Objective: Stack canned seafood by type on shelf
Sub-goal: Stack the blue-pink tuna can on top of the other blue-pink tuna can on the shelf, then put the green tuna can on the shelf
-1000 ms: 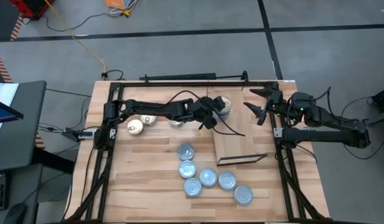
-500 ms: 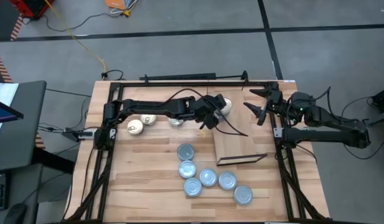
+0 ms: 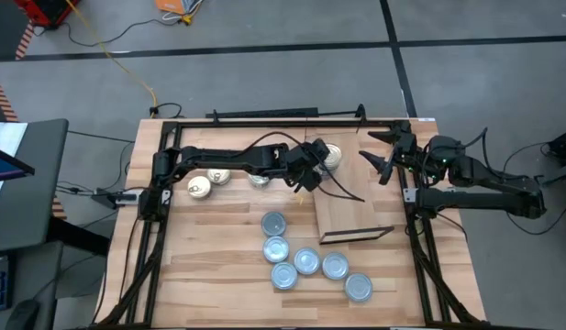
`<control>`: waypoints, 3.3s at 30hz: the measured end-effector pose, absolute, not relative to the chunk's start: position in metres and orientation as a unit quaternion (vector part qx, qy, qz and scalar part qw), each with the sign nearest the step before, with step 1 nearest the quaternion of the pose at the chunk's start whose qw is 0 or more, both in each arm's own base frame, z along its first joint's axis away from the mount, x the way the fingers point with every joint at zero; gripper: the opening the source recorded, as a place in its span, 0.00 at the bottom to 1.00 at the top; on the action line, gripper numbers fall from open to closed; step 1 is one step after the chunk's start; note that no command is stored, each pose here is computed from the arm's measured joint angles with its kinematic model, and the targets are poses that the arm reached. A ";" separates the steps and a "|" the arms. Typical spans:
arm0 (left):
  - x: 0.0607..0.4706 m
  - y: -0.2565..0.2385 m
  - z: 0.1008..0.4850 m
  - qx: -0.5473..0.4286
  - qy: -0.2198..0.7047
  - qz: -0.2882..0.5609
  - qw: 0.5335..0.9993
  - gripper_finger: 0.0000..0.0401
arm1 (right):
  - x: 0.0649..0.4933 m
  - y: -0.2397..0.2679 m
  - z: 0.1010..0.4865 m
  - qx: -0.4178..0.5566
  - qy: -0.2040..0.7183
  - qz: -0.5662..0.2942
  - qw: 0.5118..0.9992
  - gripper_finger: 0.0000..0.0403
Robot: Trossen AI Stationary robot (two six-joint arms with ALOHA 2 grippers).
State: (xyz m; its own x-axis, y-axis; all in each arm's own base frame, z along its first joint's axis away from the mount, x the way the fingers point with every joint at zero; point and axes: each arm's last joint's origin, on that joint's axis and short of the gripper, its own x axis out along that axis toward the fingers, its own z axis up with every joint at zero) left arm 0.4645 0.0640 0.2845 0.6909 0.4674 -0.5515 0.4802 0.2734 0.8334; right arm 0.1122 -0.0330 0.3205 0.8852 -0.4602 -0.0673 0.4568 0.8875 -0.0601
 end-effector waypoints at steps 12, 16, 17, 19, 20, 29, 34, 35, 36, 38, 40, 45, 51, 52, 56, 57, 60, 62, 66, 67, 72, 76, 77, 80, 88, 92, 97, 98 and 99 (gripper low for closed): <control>0.469 0.058 0.301 0.516 0.356 0.136 0.767 0.82 | 0.112 -0.032 0.320 -0.014 0.043 -0.223 0.974 0.82; 0.463 0.049 0.309 0.490 0.370 0.188 0.766 0.82 | 0.115 -0.026 0.317 -0.001 0.036 -0.191 0.981 0.82; 0.460 0.046 0.311 0.479 0.372 0.190 0.772 0.82 | 0.116 -0.024 0.315 0.002 0.032 -0.182 0.983 0.82; 0.452 0.039 0.314 0.452 0.385 0.171 0.787 0.82 | 0.119 -0.021 0.312 0.009 0.026 -0.168 0.985 0.82; 0.447 0.035 0.315 0.435 0.390 0.161 0.796 0.82 | 0.119 -0.019 0.311 0.013 0.025 -0.160 0.987 0.82; 0.401 0.020 0.313 0.266 0.452 0.148 0.839 0.82 | 0.121 -0.003 0.315 0.035 0.001 -0.093 0.995 0.82; 0.381 0.010 0.267 0.193 0.515 0.075 0.832 0.82 | 0.121 0.003 0.315 0.035 0.002 -0.083 0.996 0.82; 0.377 0.005 0.258 0.181 0.525 0.056 0.830 0.82 | 0.121 0.004 0.315 0.034 0.002 -0.083 0.996 0.82; 0.373 -0.002 0.250 0.175 0.532 0.042 0.828 0.82 | 0.121 0.005 0.315 0.033 0.002 -0.084 0.996 0.82; 0.364 -0.015 0.238 0.173 0.546 0.028 0.819 0.82 | 0.121 0.006 0.315 0.027 0.002 -0.088 0.996 0.82; 0.354 -0.025 0.229 0.177 0.556 0.034 0.811 0.82 | 0.120 0.006 0.315 0.023 0.002 -0.095 0.995 0.82; 0.346 -0.033 0.224 0.111 0.514 0.062 0.848 0.82 | 0.120 0.005 0.319 0.014 -0.020 -0.102 0.994 0.82; 0.347 -0.022 0.211 -0.039 0.494 0.098 0.863 0.80 | 0.120 0.005 0.321 0.002 -0.026 -0.102 0.994 0.82; 0.347 -0.021 0.209 -0.061 0.491 0.096 0.864 0.79 | 0.120 0.005 0.321 0.001 -0.027 -0.102 0.994 0.82; 0.347 -0.018 0.203 -0.105 0.488 0.099 0.861 0.68 | 0.120 0.005 0.321 -0.011 -0.028 -0.103 0.994 0.82; 0.347 -0.016 0.203 -0.110 0.484 0.101 0.862 0.64 | 0.120 0.005 0.321 -0.013 -0.028 -0.103 0.994 0.82; 0.346 -0.013 0.201 -0.120 0.488 0.105 0.858 0.52 | 0.120 0.005 0.322 -0.019 -0.028 -0.103 0.994 0.82; 0.347 -0.014 0.202 -0.122 0.485 0.103 0.860 0.44 | 0.120 0.005 0.322 -0.021 -0.029 -0.103 0.994 0.82; 0.347 -0.015 0.202 -0.120 0.484 0.101 0.861 0.32 | 0.120 0.005 0.322 -0.024 -0.029 -0.103 0.994 0.82; 0.347 -0.015 0.202 -0.120 0.483 0.103 0.861 0.29 | 0.120 0.005 0.322 -0.024 -0.029 -0.103 0.994 0.82; 0.348 -0.019 0.199 -0.117 0.465 0.112 0.870 0.24 | 0.120 0.005 0.323 -0.023 -0.033 -0.103 0.994 0.82; 0.343 -0.017 0.188 -0.122 0.467 0.138 0.865 0.24 | 0.120 0.005 0.323 -0.022 -0.034 -0.103 0.994 0.82; 0.342 -0.017 0.186 -0.123 0.464 0.142 0.865 0.24 | 0.120 0.005 0.323 -0.022 -0.034 -0.103 0.994 0.82; 0.340 -0.015 0.181 -0.127 0.462 0.147 0.866 0.24 | 0.120 0.005 0.323 -0.023 -0.034 -0.103 0.994 0.82; 0.337 -0.014 0.173 -0.129 0.457 0.152 0.867 0.24 | 0.120 0.005 0.323 -0.022 -0.034 -0.103 0.994 0.82; 0.336 -0.010 0.172 -0.120 0.462 0.159 0.864 0.19 | 0.120 0.005 0.323 -0.022 -0.036 -0.103 0.994 0.82; 0.333 0.002 0.171 -0.113 0.473 0.182 0.855 0.06 | 0.120 0.005 0.323 -0.022 -0.036 -0.103 0.994 0.82; 0.332 0.005 0.171 -0.110 0.475 0.186 0.853 0.04 | 0.120 0.005 0.323 -0.022 -0.036 -0.103 0.994 0.82; 0.332 0.008 0.171 -0.108 0.477 0.188 0.852 0.02 | 0.120 0.005 0.323 -0.022 -0.036 -0.103 0.994 0.82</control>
State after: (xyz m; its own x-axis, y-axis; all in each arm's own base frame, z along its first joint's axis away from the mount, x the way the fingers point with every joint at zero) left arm 0.3320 0.0076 0.1709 0.4739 0.2172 -0.8534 -0.4242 0.9056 -0.0050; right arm 0.1203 0.0048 0.3232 0.9763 -0.2030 0.0754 0.2062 0.9778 -0.0365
